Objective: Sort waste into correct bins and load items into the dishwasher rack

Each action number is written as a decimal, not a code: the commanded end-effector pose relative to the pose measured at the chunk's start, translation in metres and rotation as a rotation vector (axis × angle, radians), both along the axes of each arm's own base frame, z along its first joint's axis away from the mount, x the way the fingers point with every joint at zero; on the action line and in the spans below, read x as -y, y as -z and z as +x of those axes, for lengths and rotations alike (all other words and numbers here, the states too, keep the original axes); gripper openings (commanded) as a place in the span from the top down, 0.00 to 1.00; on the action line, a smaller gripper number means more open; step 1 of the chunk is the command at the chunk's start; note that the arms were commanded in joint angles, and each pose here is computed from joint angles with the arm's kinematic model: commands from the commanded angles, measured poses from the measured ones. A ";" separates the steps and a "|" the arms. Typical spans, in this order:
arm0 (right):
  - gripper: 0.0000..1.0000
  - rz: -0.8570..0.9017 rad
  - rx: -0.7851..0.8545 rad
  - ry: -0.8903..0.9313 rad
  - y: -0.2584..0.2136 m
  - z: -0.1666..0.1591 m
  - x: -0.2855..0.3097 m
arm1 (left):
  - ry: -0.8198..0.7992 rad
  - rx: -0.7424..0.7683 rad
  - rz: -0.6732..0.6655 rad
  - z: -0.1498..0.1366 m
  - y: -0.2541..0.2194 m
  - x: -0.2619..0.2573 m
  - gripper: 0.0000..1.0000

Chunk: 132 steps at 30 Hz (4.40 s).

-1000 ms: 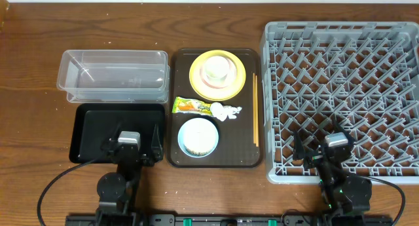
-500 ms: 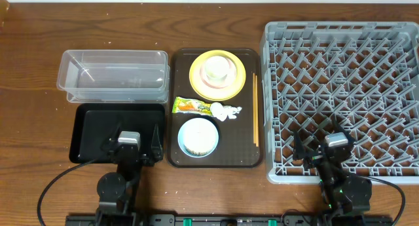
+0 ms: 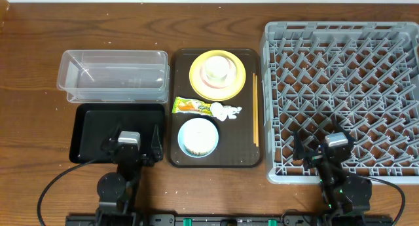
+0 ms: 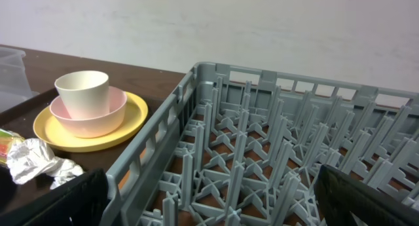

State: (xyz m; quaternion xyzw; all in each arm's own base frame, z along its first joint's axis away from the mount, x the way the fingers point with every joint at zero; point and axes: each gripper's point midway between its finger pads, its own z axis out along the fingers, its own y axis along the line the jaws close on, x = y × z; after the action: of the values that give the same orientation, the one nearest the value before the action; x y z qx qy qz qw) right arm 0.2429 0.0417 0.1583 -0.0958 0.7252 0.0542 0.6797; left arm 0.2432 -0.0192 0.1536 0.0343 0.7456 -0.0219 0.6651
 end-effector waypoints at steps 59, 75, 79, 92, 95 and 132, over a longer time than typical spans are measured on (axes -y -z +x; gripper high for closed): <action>0.01 0.003 -0.008 0.011 0.002 0.000 0.002 | 0.009 -0.034 0.014 0.000 0.016 0.001 0.02; 0.01 0.003 -0.008 0.011 0.002 0.001 0.002 | 0.136 0.075 -0.304 -0.015 -0.070 0.025 0.02; 0.01 0.003 -0.008 0.011 0.002 0.000 0.002 | 0.246 -0.051 -0.330 -0.033 -0.088 0.045 0.02; 0.01 0.003 -0.008 0.011 0.002 0.000 0.002 | 0.352 -0.605 -0.302 -0.078 -0.158 0.069 0.02; 0.01 0.003 -0.008 0.011 0.002 0.000 0.002 | 0.349 -0.692 -0.290 -0.071 -0.158 0.070 0.02; 0.01 0.003 -0.008 0.011 0.002 0.000 0.002 | 0.112 -1.133 -0.330 -0.044 -0.077 0.091 0.83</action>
State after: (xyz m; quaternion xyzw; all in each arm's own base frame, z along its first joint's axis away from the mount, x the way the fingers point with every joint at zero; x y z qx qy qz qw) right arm 0.2430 0.0416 0.1581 -0.0957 0.7254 0.0541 0.6795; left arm 0.1913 -0.1136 0.2377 -0.0114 0.9631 -0.2217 0.1522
